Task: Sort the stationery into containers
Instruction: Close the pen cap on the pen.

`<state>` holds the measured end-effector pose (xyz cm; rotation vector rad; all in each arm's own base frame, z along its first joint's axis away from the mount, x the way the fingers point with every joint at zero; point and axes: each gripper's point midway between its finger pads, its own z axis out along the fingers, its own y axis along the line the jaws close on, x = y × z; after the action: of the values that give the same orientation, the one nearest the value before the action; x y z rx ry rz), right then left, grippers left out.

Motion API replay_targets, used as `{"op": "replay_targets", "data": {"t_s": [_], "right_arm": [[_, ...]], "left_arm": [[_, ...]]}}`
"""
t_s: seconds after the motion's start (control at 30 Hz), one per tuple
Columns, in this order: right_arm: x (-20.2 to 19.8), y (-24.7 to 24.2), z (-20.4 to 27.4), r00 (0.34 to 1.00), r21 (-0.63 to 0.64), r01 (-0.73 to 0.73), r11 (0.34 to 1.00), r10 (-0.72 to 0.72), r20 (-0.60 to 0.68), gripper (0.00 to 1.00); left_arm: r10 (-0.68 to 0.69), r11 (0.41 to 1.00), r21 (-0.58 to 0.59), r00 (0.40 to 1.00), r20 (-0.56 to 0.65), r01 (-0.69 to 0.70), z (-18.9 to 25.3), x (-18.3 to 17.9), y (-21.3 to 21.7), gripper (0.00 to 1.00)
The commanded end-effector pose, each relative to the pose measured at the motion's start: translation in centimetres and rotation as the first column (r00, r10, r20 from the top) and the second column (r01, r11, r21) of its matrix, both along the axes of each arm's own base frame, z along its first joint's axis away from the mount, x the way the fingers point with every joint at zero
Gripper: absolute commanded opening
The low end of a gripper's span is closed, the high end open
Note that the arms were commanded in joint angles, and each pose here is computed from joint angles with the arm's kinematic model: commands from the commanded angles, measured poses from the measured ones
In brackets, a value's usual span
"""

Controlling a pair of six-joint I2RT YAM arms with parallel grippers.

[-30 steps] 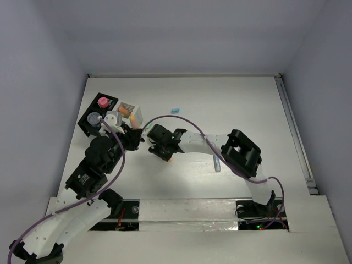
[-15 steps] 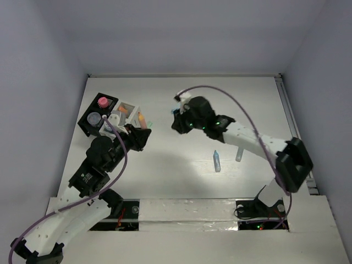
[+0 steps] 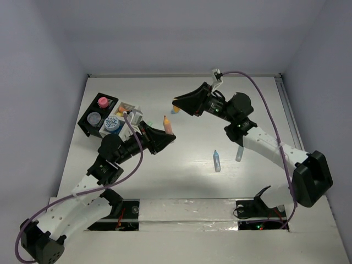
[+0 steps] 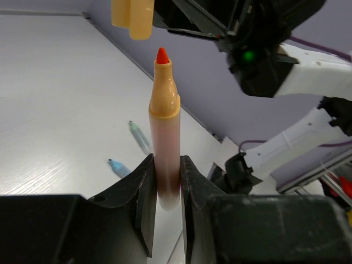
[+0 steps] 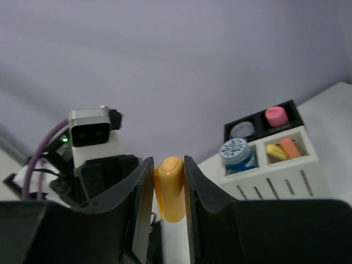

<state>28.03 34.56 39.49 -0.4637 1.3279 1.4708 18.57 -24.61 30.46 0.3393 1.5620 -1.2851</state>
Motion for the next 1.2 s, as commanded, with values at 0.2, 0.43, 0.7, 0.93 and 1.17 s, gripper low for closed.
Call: {"op": "replay_targets", "data": {"t_s": [0.2,0.43,0.7,0.93,1.17], "right_arm": [[-3.9,0.1,4.6,0.946,0.223,-0.324,0.919,0.311,0.091,0.0],[-4.8,-0.4,5.9,0.93,0.264,-0.366,0.892,0.343,0.13,0.0],[-5.6,-0.6,6.2,0.913,0.276,-0.407,0.871,0.39,0.118,0.0],[-5.5,-0.2,5.2,0.904,0.261,-0.426,0.866,0.416,0.095,0.0],[-5.3,0.1,4.2,0.9,0.251,-0.434,0.865,0.43,0.075,0.0]], "left_arm": [[-0.18,0.979,-0.085,0.98,0.081,0.187,2.7,-2.0,-2.0,0.0],[-0.204,0.973,-0.095,0.975,0.091,0.212,3.0,-2.2,-2.3,0.0],[-0.198,0.977,-0.068,0.978,0.069,0.203,2.6,-1.6,-2.6,0.0],[-0.183,0.98,-0.06,0.98,0.079,0.188,2.9,-1.0,-2.6,0.0],[-0.178,0.982,-0.054,0.98,0.089,0.183,3.2,-0.9,-2.6,0.0]]}}
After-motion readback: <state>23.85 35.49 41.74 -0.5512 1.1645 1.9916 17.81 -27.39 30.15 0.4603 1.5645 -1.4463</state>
